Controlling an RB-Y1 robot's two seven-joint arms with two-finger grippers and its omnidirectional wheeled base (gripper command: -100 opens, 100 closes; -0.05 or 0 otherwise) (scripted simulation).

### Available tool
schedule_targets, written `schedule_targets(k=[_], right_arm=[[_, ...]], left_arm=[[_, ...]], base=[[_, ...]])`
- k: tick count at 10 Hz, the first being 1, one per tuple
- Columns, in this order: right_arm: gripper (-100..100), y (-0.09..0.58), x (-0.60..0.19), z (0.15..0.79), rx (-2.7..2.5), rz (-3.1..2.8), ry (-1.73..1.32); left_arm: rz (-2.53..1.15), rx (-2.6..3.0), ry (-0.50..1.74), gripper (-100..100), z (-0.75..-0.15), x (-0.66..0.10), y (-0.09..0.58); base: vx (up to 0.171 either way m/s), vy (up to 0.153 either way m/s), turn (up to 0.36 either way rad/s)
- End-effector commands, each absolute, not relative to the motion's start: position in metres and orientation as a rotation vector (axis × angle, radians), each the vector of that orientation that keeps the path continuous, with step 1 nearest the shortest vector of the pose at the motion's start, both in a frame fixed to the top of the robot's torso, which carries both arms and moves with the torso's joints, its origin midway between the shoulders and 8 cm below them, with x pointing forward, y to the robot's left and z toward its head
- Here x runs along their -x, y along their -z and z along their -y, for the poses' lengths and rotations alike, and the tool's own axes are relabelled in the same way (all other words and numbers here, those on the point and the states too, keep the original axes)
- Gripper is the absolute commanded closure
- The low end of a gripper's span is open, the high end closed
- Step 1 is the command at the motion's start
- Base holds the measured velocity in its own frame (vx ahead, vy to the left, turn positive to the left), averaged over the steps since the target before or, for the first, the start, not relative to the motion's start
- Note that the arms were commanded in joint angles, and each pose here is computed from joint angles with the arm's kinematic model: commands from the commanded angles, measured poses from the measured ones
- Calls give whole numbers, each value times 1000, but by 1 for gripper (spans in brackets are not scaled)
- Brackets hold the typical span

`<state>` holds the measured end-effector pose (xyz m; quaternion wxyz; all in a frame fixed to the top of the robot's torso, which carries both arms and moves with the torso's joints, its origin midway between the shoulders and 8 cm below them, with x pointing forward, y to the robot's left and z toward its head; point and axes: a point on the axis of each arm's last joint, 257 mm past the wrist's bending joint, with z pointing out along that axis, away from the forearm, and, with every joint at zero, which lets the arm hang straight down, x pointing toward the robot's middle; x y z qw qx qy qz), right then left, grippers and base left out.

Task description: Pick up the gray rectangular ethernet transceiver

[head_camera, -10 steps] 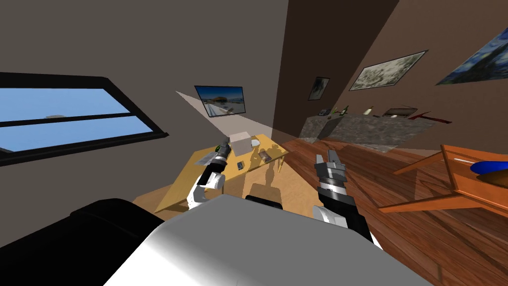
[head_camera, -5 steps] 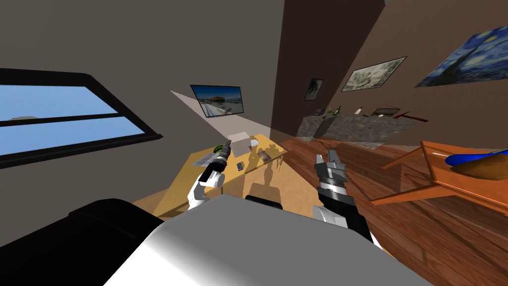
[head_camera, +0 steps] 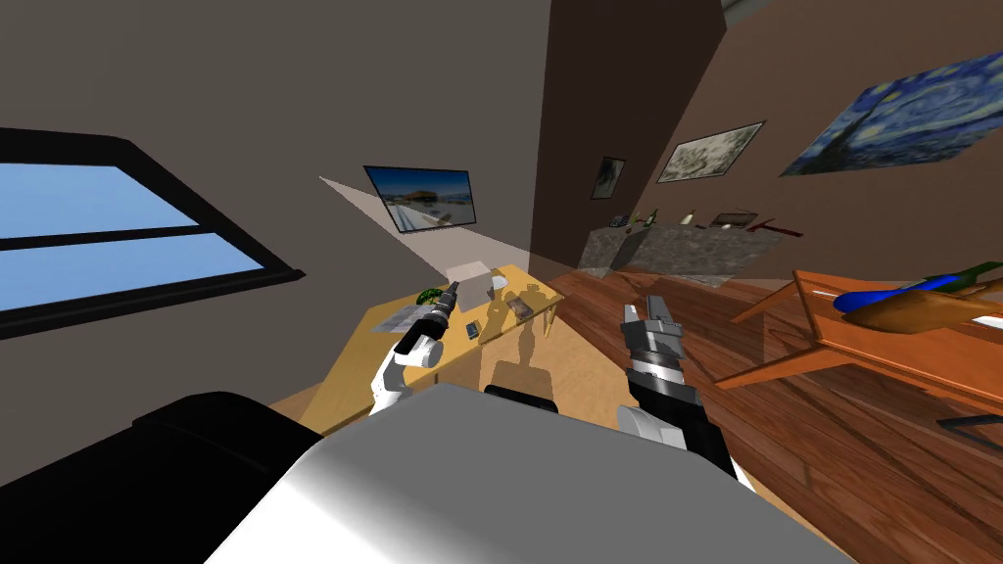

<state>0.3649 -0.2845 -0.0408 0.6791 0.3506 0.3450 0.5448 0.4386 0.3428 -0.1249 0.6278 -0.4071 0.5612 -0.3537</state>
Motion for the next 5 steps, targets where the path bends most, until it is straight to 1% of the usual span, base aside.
schedule_targets(k=[1, 4, 5], right_arm=[[0, 41, -365, 285, -787, -775, -1224], [0, 41, -365, 284, -787, -775, -1224], [0, 41, -365, 285, -787, -775, -1223]], left_arm=[[-1337, 959, 771, -100, -351, -441, 142], [-1415, 1006, 719, -100, -359, -441, 169], [-1455, 1025, 683, -100, -367, -441, 185]], base=[[-1, 35, -175], [-4, 47, -120], [7, 51, -198]])
